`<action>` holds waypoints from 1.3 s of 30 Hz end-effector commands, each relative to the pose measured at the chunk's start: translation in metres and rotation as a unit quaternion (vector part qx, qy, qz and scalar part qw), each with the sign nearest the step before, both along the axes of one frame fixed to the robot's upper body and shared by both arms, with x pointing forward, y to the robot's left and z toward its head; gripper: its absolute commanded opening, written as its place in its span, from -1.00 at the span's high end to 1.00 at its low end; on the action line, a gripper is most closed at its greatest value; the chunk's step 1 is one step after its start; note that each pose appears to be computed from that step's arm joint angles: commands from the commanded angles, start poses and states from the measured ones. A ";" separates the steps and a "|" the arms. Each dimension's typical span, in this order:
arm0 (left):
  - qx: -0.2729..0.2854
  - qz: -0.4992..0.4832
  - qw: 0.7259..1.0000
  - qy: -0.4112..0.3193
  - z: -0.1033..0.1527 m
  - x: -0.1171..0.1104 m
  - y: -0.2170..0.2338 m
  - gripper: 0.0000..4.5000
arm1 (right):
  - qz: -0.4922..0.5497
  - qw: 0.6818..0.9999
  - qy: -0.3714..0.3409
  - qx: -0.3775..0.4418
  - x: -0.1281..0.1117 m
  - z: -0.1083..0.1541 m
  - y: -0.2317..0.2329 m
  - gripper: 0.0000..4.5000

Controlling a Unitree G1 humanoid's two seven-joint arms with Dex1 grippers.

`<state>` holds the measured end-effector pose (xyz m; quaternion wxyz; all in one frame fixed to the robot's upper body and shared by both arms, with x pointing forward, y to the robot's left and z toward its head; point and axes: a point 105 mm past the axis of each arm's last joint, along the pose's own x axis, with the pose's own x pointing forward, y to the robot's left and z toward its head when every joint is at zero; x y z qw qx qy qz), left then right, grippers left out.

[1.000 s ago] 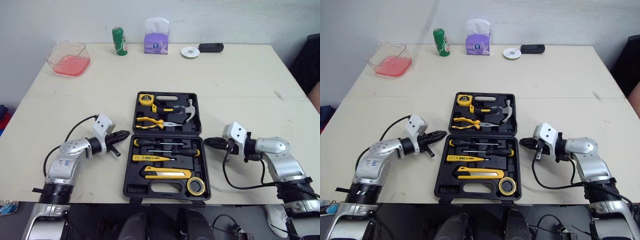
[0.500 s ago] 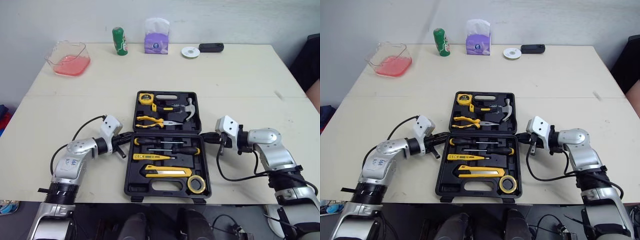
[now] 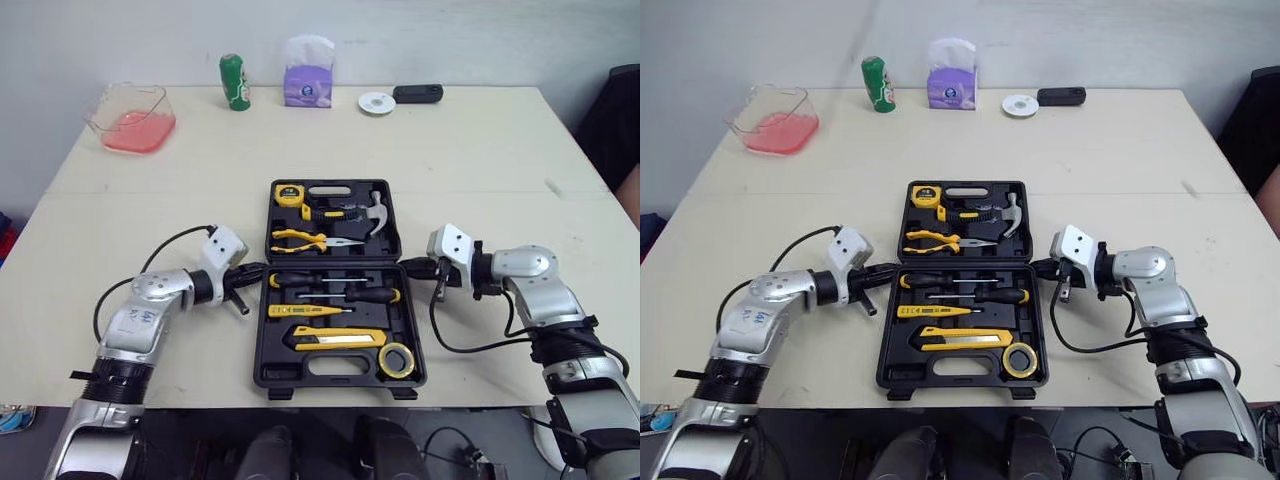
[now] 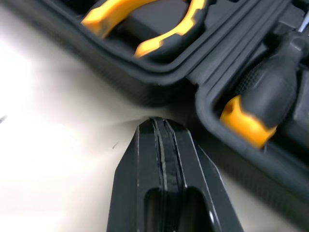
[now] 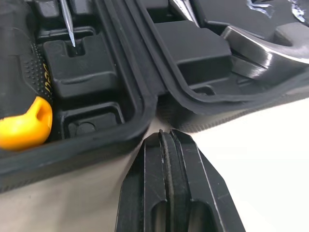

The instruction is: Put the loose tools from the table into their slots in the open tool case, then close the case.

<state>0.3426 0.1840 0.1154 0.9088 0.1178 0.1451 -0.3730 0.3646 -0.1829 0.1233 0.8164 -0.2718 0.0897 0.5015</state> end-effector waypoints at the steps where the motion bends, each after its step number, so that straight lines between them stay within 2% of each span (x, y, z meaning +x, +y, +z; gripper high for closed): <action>1: -0.027 0.021 0.998 -0.045 0.029 -0.005 0.024 0.35 | -0.039 0.999 0.000 0.017 0.003 0.021 -0.026 0.54; 4: -0.056 0.007 0.996 -0.073 0.061 -0.014 0.034 -0.26 | -0.074 0.993 0.040 0.078 0.004 0.048 -0.035 -0.11; 5: -0.061 0.006 0.995 -0.075 0.065 -0.015 0.034 -0.40 | -0.079 0.992 0.052 0.089 0.004 0.052 -0.035 -0.27; 6: -0.043 0.030 0.997 -0.057 0.072 -0.011 0.037 -0.65 | -0.105 0.986 0.085 0.097 0.004 0.058 -0.035 -0.53; 7: -0.042 0.033 0.998 -0.042 0.080 -0.009 0.035 -0.77 | -0.124 0.981 0.117 0.090 0.003 0.062 -0.034 -0.68; 8: -0.046 0.028 0.998 -0.028 0.089 -0.009 0.029 -0.97 | -0.142 0.975 0.150 0.083 0.000 0.066 -0.032 -0.91; 9: -0.050 0.021 0.998 -0.019 0.095 -0.010 0.024 -1.00 | -0.154 0.970 0.173 0.077 -0.002 0.069 -0.030 -0.98; 12: -0.087 0.038 0.995 0.044 0.101 -0.006 0.013 -1.00 | -0.166 0.958 0.222 0.070 -0.009 0.077 -0.017 -0.98; 14: -0.063 0.003 0.991 0.121 0.100 -0.013 -0.009 -1.00 | -0.197 0.936 0.278 0.085 -0.009 0.087 -0.002 -0.98; 16: -0.072 0.078 0.983 0.153 0.103 0.008 -0.010 -1.00 | -0.225 0.914 0.323 0.094 -0.007 0.092 0.011 -0.98; 20: -0.031 0.116 0.975 0.187 0.087 0.022 -0.014 -1.00 | -0.251 0.912 0.313 0.089 0.002 0.094 0.025 -0.98; 25: -0.019 0.149 0.971 0.188 0.077 0.040 -0.013 -1.00 | -0.302 0.904 0.292 0.082 0.017 0.086 0.025 -0.98; 29: -0.048 0.149 0.969 0.193 0.077 0.046 -0.019 -1.00 | -0.312 0.900 0.289 0.094 0.022 0.085 0.025 -0.98; 39: -0.052 0.156 0.967 0.195 0.071 0.053 -0.023 -1.00 | -0.334 0.895 0.278 0.098 0.031 0.082 0.023 -0.98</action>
